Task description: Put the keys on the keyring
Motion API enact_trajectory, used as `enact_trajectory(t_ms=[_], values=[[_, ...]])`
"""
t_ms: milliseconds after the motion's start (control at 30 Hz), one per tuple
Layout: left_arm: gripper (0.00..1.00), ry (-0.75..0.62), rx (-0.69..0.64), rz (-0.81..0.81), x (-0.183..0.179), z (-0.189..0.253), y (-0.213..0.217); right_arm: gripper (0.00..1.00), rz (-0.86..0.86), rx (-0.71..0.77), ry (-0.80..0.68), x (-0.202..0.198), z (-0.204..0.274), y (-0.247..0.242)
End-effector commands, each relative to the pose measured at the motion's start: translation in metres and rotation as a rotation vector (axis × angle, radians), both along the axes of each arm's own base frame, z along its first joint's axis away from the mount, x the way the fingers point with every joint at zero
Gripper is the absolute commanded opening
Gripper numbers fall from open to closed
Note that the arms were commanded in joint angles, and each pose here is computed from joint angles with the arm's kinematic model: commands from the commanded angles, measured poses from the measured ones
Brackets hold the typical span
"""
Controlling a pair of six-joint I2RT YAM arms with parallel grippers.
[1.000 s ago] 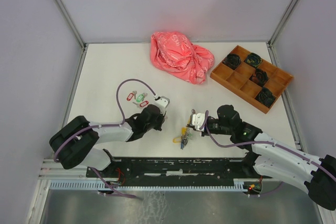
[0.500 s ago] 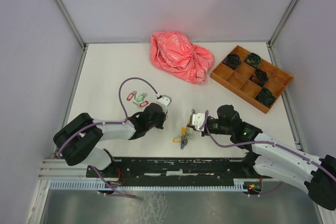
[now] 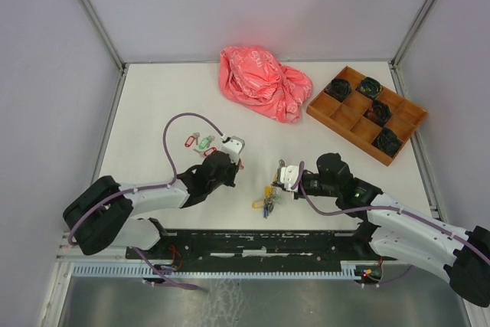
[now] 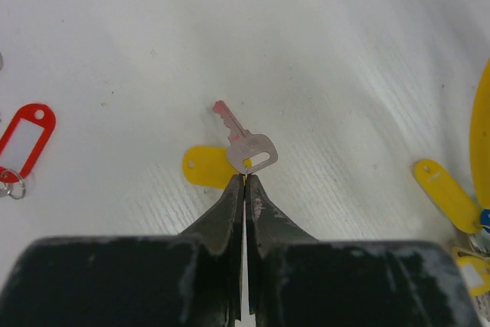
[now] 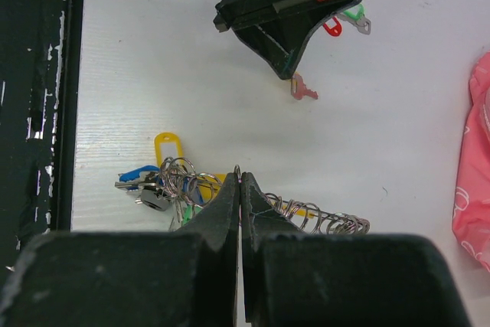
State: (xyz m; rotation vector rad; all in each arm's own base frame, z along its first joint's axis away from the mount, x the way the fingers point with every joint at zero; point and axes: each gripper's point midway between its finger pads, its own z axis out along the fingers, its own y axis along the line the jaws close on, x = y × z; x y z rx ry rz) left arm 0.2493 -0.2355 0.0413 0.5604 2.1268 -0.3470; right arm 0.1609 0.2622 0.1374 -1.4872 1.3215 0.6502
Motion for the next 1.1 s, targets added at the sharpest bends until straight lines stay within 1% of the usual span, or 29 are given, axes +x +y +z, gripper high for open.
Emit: enact_trajectory(t_ms=[0, 67, 167, 200, 300, 367, 433, 533, 667, 800, 967, 1067], values=[[0.03, -0.133, -0.033, -0.019, 0.01, 0.035, 0.0, 0.01, 0.02, 0.104, -0.087, 0.005, 0.045, 0.011], [0.03, -0.168, -0.052, -0.079, 0.008, 0.045, -0.006, 0.01, 0.003, 0.118, -0.08, 0.007, 0.048, 0.011], [0.03, -0.235, -0.073, -0.102, 0.011, 0.063, -0.007, 0.01, -0.013, 0.14, -0.079, 0.009, 0.052, 0.013], [0.03, -0.263, -0.086, -0.112, 0.012, 0.069, -0.009, 0.01, -0.011, 0.144, -0.08, 0.009, 0.053, 0.014], [0.03, -0.37, -0.104, -0.211, 0.008, 0.092, -0.015, 0.01, -0.021, 0.157, -0.075, 0.013, 0.054, 0.017], [0.03, -0.415, -0.117, -0.243, 0.006, 0.102, -0.017, 0.01, -0.038, 0.168, -0.072, 0.017, 0.056, 0.019], [0.03, -0.467, -0.134, -0.297, 0.001, 0.112, -0.02, 0.01, -0.061, 0.212, -0.073, 0.024, 0.06, 0.021], [0.03, -0.523, -0.149, -0.381, -0.008, 0.12, -0.025, 0.01, -0.098, 0.336, -0.081, 0.036, 0.068, 0.023], [0.03, -0.556, -0.164, -0.48, -0.021, 0.125, -0.03, 0.01, -0.057, 0.377, -0.07, 0.038, 0.071, 0.029], [0.03, -0.585, -0.189, -0.566, -0.033, 0.132, -0.036, 0.01, -0.047, 0.411, -0.098, 0.044, 0.076, 0.031], [0.03, -0.599, -0.211, -0.627, -0.042, 0.135, -0.041, 0.01, -0.019, 0.435, -0.105, 0.043, 0.074, 0.029], [0.03, -0.588, -0.211, -0.652, -0.046, 0.134, -0.043, 0.01, 0.008, 0.417, -0.095, 0.039, 0.068, 0.029]])
